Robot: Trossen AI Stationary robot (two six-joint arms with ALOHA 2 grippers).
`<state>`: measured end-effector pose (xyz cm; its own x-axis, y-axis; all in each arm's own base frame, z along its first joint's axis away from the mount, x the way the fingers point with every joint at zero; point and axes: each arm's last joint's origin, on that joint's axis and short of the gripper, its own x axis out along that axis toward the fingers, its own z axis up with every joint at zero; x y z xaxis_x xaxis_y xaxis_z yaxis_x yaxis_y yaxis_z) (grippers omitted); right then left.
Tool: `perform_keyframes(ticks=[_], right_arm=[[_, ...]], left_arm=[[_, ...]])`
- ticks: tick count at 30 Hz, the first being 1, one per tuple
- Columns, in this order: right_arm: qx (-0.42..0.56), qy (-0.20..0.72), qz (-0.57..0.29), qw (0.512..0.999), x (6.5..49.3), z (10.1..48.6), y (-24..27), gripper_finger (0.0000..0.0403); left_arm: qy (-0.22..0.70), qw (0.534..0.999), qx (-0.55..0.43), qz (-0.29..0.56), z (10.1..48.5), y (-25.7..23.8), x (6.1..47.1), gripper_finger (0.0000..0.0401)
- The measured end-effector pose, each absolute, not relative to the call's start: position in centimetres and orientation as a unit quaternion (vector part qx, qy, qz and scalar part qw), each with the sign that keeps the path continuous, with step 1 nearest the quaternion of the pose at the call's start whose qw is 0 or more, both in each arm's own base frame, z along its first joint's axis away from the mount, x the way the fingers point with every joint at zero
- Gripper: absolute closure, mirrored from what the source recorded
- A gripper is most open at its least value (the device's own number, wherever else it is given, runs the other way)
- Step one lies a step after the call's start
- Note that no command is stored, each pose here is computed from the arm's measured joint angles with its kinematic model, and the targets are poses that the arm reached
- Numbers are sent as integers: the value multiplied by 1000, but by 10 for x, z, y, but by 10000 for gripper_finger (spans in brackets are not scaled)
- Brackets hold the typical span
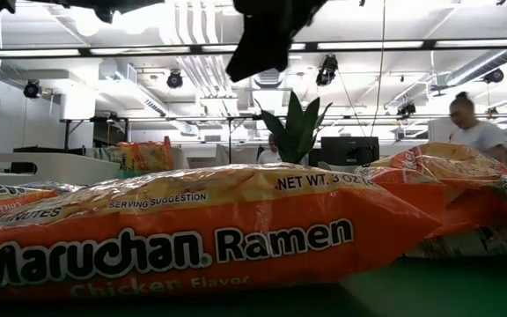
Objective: Sort Maruchan noodles
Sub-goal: Put the red noodle pack into the gray bin
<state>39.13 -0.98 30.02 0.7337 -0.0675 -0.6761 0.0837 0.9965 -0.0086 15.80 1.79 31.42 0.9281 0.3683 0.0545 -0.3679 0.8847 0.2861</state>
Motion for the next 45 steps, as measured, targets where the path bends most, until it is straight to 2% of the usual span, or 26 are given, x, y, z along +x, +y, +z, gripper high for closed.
perform_keyframes(ticks=[5, 9, 14, 19, 28, 37, 45], right_arm=[[57, 364, -33, 929, 373, 284, 15, 279], [116, 382, -45, 916, 359, 267, 28, 280], [183, 410, -69, 891, 349, 246, 41, 277], [237, 429, -88, 867, 342, 231, 56, 279], [285, 450, -115, 838, 331, 214, 66, 254], [335, 457, -155, 809, 325, 202, 65, 229], [315, 453, -157, 819, 325, 202, 64, 215]], left_arm=[[141, 973, 99, 151, 297, 17, 176, 401], [254, 964, 37, 65, 290, 13, 184, 401], [361, 928, -79, -36, 280, 3, 192, 401], [411, 901, -119, -72, 254, -15, 205, 401], [469, 873, -105, -87, 212, -40, 234, 401], [542, 832, -85, -83, 171, -45, 251, 401], [556, 823, -71, -89, 148, -47, 264, 401]])
